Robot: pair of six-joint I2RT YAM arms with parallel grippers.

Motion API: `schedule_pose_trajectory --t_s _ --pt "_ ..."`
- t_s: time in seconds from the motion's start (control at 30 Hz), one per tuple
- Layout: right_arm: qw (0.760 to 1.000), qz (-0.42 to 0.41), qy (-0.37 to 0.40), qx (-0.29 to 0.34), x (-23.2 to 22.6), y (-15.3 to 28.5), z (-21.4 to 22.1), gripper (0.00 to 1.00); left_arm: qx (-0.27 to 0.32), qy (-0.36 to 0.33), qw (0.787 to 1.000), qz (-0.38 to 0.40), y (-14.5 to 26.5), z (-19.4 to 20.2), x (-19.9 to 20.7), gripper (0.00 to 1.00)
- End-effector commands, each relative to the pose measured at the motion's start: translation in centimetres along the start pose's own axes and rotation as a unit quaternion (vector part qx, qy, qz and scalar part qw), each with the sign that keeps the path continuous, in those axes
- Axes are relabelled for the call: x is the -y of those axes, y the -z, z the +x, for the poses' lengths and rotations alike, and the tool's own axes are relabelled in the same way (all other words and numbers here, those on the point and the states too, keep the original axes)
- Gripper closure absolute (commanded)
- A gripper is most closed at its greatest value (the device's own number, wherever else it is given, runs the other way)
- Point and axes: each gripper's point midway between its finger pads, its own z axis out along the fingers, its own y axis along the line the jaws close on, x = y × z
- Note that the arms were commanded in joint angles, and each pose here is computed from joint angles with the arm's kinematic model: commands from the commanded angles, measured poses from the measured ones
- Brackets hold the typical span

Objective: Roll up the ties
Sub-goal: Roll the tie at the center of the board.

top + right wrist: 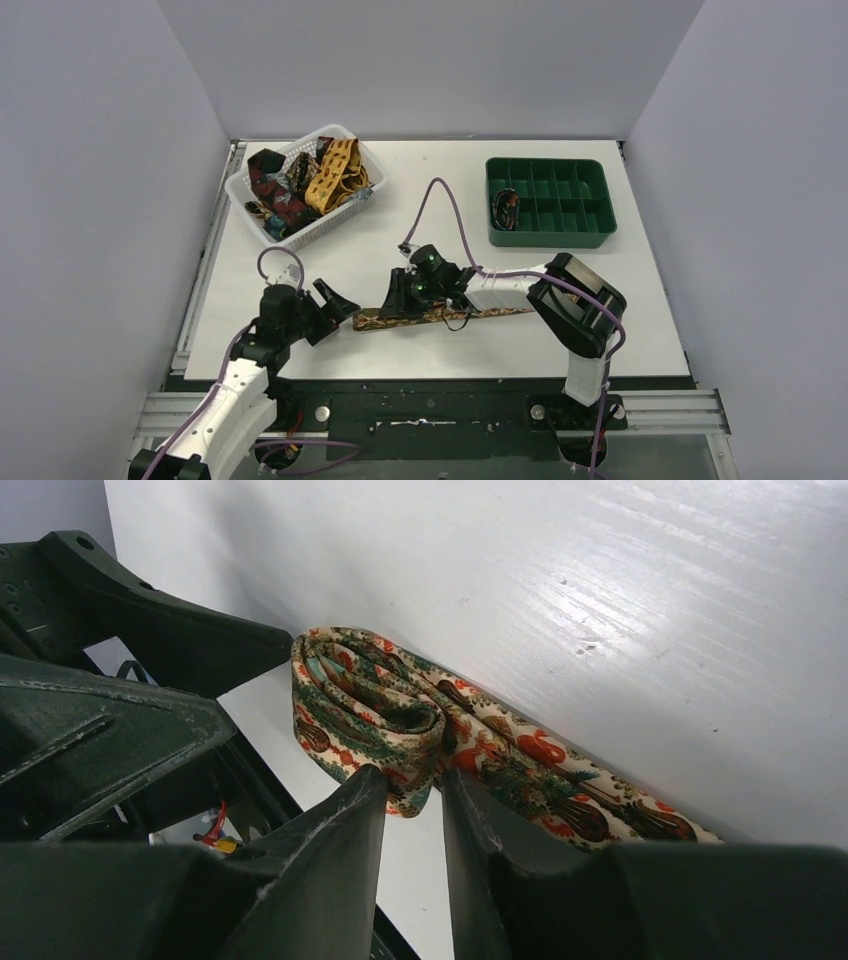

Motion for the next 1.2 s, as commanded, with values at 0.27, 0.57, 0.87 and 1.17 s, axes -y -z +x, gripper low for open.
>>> schedule_pose_trajectory --t_s 0.27,0.57,0.87,1.17 --pt "1.0 -0.002 -0.019 -0.015 0.8 -0.6 -0.3 0.76 -0.034 -0.014 0.996 0.078 -1.0 1.3 1.7 0.22" --pt "1.0 -0.002 -0.023 -0.02 1.1 -0.6 -0.2 0.77 -0.05 -0.017 0.995 0.085 -1.3 2.1 1.5 0.3" --pt "0.999 0.005 -0.041 -0.032 2.2 -1.1 0.3 0.8 -0.052 -0.022 0.995 0.076 -1.9 2.5 0.4 0.34" --pt "0.998 0.005 -0.048 -0.037 2.7 -1.2 0.4 0.82 -0.06 -0.034 0.993 0.096 -2.6 2.8 0.6 0.39"
